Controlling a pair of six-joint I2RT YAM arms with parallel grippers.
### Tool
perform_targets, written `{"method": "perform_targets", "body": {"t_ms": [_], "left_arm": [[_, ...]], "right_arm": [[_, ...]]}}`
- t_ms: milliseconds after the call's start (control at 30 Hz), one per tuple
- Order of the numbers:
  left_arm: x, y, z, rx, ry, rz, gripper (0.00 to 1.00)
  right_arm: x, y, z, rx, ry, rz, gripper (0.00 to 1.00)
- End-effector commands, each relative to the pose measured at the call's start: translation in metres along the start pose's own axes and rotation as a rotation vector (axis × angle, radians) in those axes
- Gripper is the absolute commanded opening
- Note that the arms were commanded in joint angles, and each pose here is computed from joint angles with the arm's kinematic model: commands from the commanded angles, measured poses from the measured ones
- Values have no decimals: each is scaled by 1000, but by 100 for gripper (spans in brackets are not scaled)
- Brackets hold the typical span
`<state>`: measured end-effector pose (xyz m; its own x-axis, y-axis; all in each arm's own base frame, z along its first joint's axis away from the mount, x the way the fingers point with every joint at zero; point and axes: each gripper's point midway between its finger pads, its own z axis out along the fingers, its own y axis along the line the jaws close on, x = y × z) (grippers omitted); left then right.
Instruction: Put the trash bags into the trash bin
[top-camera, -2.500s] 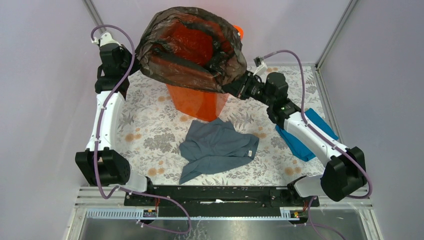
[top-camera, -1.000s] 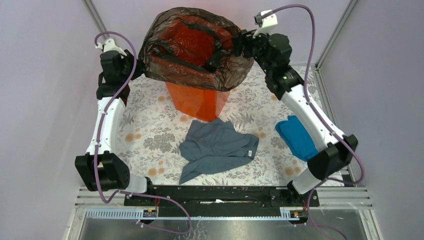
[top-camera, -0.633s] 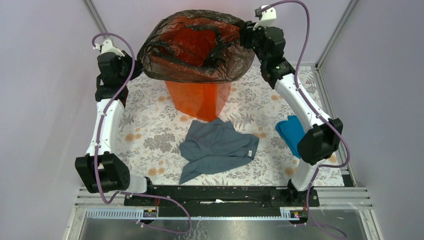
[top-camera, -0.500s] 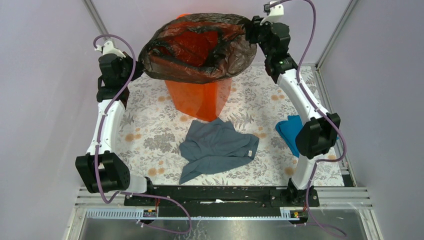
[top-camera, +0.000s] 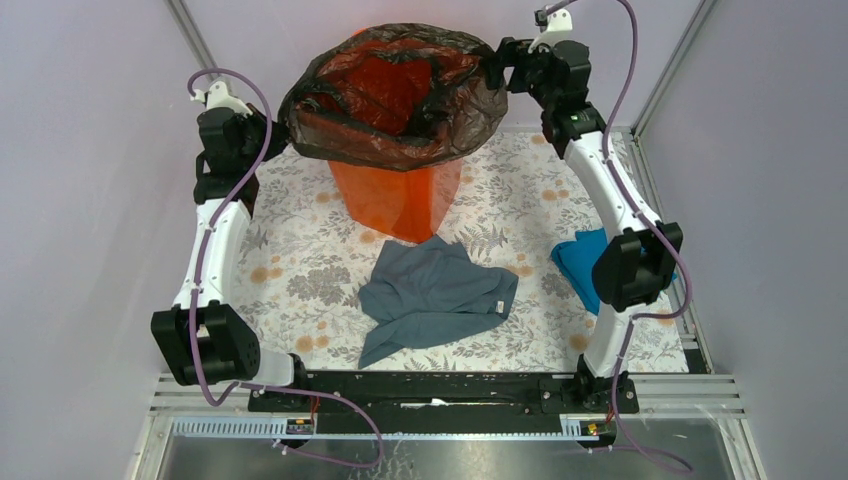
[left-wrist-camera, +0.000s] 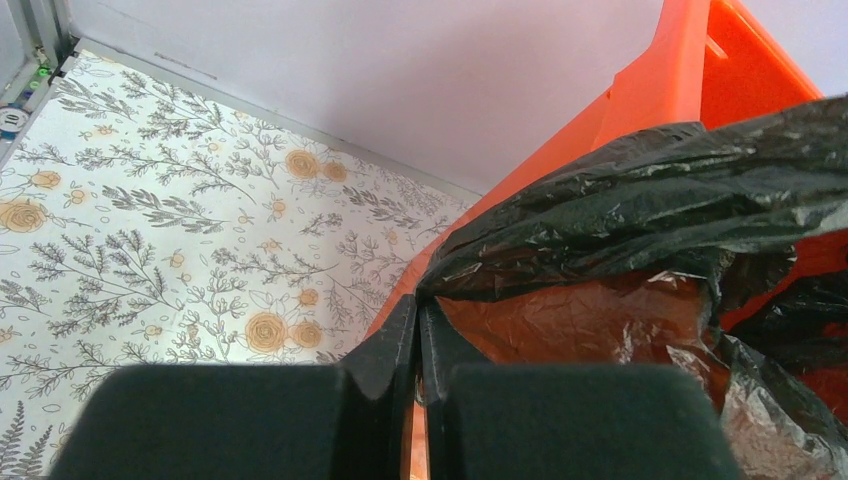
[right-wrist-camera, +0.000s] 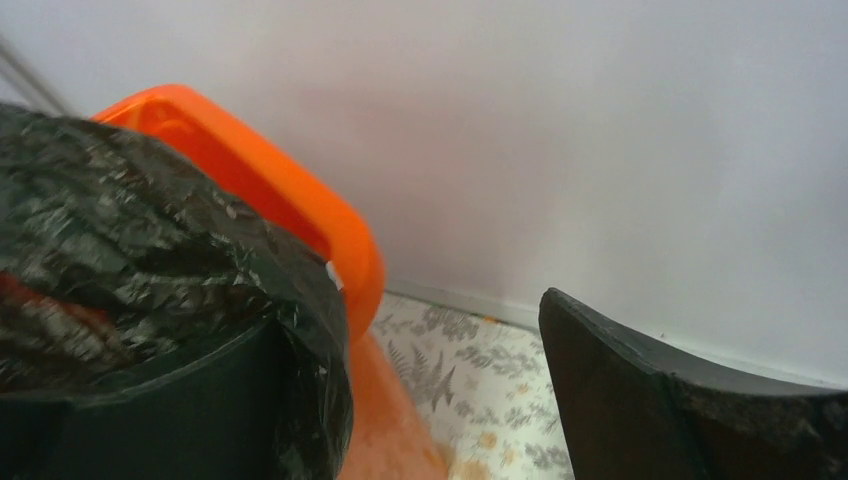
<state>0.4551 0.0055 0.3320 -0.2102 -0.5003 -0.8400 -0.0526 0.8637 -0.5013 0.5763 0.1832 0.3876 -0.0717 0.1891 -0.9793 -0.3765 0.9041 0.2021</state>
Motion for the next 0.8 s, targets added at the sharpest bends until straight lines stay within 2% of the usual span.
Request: {"method": "perform_targets", "body": {"t_ms": [0,200,267,333,467,700,767], "left_arm": [[-11,-10,0,51,-43,4,6],[-10,-6,0,36,-44,8,5],[-7,-4,2,33,-38,2,5],[-4,-4,6,35,-25,-19,4],[8,-8,13,71,11,-62,2],[14,-7,17,67,25,-71,1],[16,-7,18,69,33,-77,1]], "right_arm": [[-43,37,-46,-96,-37,12,90],[-37,33,-56,-89,-39,50,92],[-34,28,-51,-82,-47,70,89],[-31,22,-44,-75,-57,89,81],[-27,14,-26,-80,-101,122,54],[-10,10,23,-142,-156,155,23],[-4,10,36,-164,-167,177,20]]}}
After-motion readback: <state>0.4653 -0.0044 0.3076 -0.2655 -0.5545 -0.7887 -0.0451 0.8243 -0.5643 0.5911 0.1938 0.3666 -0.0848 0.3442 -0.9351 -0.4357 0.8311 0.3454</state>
